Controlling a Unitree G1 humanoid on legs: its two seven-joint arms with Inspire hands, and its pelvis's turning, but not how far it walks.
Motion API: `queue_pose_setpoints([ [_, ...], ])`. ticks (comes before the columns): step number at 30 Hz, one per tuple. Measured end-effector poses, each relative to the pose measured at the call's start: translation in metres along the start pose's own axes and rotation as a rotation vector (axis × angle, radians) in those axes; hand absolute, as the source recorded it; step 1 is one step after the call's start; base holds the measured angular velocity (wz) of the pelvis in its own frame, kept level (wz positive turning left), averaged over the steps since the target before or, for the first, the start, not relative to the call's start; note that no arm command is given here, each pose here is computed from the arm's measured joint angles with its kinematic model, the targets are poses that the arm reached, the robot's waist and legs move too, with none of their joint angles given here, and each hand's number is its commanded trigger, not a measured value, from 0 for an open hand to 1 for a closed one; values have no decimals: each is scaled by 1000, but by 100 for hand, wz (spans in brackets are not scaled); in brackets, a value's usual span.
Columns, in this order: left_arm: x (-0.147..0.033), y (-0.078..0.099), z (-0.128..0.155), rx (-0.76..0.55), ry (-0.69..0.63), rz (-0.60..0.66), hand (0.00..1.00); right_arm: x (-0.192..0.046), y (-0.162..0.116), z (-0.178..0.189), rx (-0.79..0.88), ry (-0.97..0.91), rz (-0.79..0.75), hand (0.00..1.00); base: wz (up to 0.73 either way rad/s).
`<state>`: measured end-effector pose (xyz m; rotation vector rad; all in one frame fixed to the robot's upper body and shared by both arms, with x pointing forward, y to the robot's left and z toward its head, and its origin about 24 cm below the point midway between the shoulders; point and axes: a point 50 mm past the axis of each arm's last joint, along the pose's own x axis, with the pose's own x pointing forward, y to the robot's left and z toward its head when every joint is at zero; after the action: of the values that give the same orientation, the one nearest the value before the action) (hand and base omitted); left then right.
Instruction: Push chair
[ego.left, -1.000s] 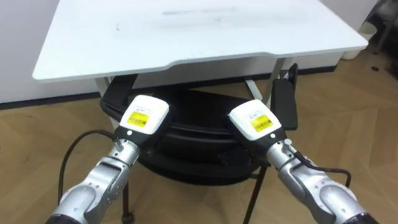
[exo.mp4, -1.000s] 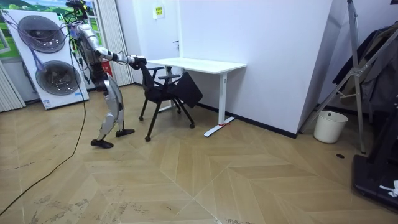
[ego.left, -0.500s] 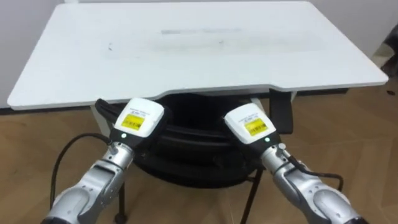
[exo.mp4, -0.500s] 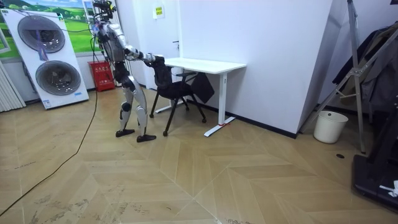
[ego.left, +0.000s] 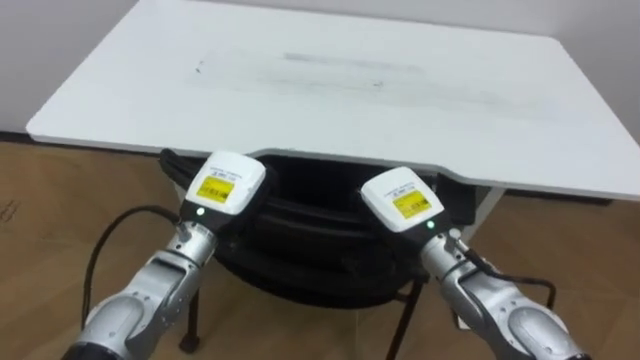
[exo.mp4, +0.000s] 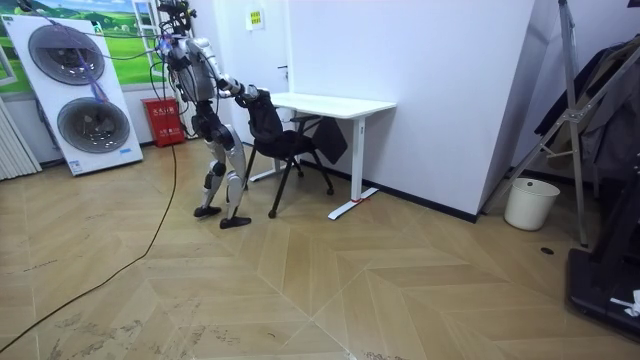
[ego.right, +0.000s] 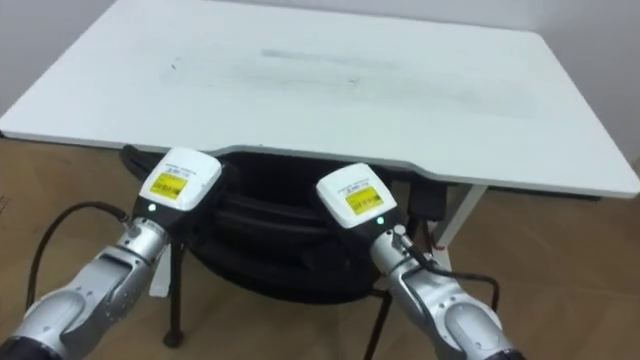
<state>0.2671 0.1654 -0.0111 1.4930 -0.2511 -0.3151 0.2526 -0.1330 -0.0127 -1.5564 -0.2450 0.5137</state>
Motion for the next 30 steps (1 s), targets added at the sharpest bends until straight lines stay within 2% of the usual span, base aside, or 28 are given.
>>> queue_pose_setpoints([
  [9,1,-5,8,-13,-6,-13,100,-8,2,-4,-25,9,27,100,4],
  [10,0,-6,9,-14,-8,-18,100,-10,3,-3,-23,8,33,89,8],
  [11,-1,-7,10,-15,-9,-22,51,-11,4,-2,-21,8,37,16,5],
  [12,-3,-7,10,-18,-9,-23,7,-12,4,0,-18,7,40,0,0],
  [13,-4,-8,10,-18,-9,-26,0,-12,4,0,-17,6,42,0,0],
  [18,-6,-11,11,-35,26,-59,0,-12,6,2,2,15,80,0,0],
  [21,-1,-10,15,-73,70,-69,0,-10,6,-1,49,51,101,0,0],
  [25,1,-7,17,-160,106,-47,0,-9,4,-5,103,76,99,0,5],
  [30,-4,1,17,-353,143,34,0,-17,2,-13,282,103,28,0,3],
])
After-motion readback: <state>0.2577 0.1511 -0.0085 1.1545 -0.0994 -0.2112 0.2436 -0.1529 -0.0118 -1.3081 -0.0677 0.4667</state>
